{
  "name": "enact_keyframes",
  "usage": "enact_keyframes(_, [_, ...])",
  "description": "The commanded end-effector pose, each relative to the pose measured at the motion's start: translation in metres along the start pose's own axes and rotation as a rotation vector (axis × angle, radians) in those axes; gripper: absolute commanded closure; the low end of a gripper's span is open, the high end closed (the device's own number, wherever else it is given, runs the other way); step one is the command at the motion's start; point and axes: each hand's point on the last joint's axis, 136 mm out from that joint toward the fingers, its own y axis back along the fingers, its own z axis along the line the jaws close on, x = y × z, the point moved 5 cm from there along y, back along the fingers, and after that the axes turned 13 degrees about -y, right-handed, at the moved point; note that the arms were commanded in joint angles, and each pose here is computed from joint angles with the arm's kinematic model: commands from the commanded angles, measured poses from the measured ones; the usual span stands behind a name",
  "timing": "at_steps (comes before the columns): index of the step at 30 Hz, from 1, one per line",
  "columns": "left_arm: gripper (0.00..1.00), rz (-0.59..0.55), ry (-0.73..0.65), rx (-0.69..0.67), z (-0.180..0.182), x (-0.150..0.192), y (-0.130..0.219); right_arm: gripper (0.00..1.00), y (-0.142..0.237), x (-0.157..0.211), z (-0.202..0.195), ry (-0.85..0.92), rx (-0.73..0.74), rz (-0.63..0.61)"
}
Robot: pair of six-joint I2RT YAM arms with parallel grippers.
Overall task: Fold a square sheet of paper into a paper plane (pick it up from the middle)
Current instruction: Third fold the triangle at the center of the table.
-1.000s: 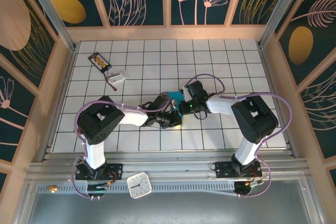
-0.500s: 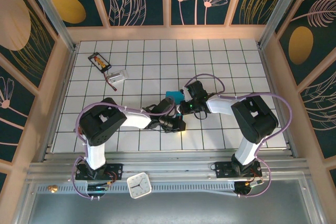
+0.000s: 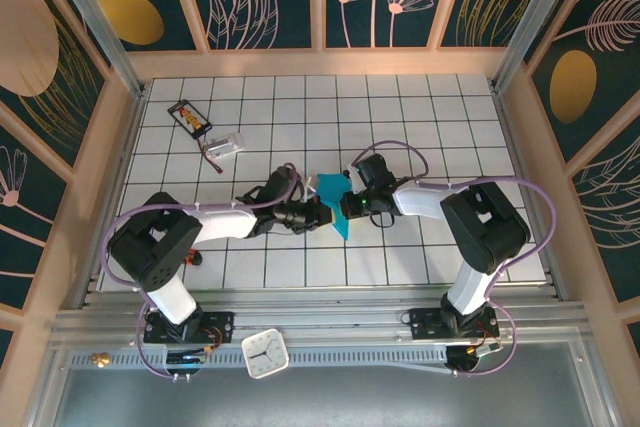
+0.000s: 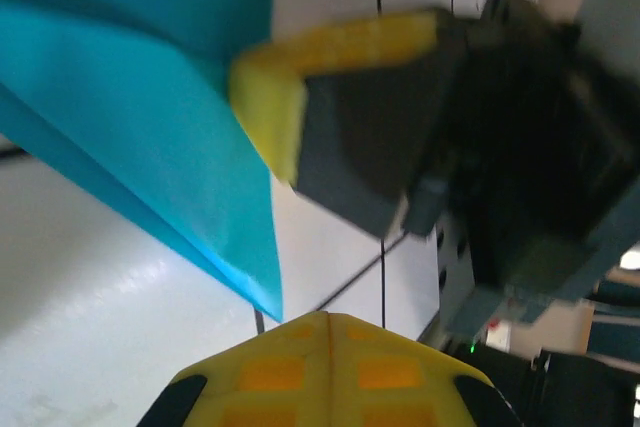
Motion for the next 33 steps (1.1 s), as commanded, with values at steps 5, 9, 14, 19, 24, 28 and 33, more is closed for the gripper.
enact_keyframes(5, [1.0,-0.012,0.007,-0.027,0.011,-0.029,-0.018,1.0,-0.013,0.035,-0.037,-0.041,0.155,0.126])
enact_keyframes(9, [1.0,0.004,-0.016,-0.054,0.013,-0.036,-0.026,1.0,-0.014,0.036,-0.038,-0.04,0.156,0.13])
enact_keyframes(14, [1.0,0.02,-0.038,-0.105,0.022,-0.043,-0.034,1.0,-0.014,0.035,-0.038,-0.043,0.155,0.128])
enact_keyframes(19, [1.0,0.018,-0.032,-0.163,0.038,-0.044,-0.034,1.0,-0.013,0.035,-0.038,-0.043,0.153,0.126])
enact_keyframes(24, [1.0,0.028,-0.02,-0.194,0.053,-0.041,-0.033,1.0,-0.013,0.035,-0.038,-0.042,0.153,0.128])
enact_keyframes(28, [1.0,0.022,-0.014,-0.199,0.057,-0.042,-0.03,1.0,-0.014,0.035,-0.038,-0.042,0.154,0.13])
enact_keyframes(33, [1.0,0.038,-0.011,-0.212,0.063,-0.038,-0.032,1.0,-0.014,0.035,-0.038,-0.043,0.156,0.129])
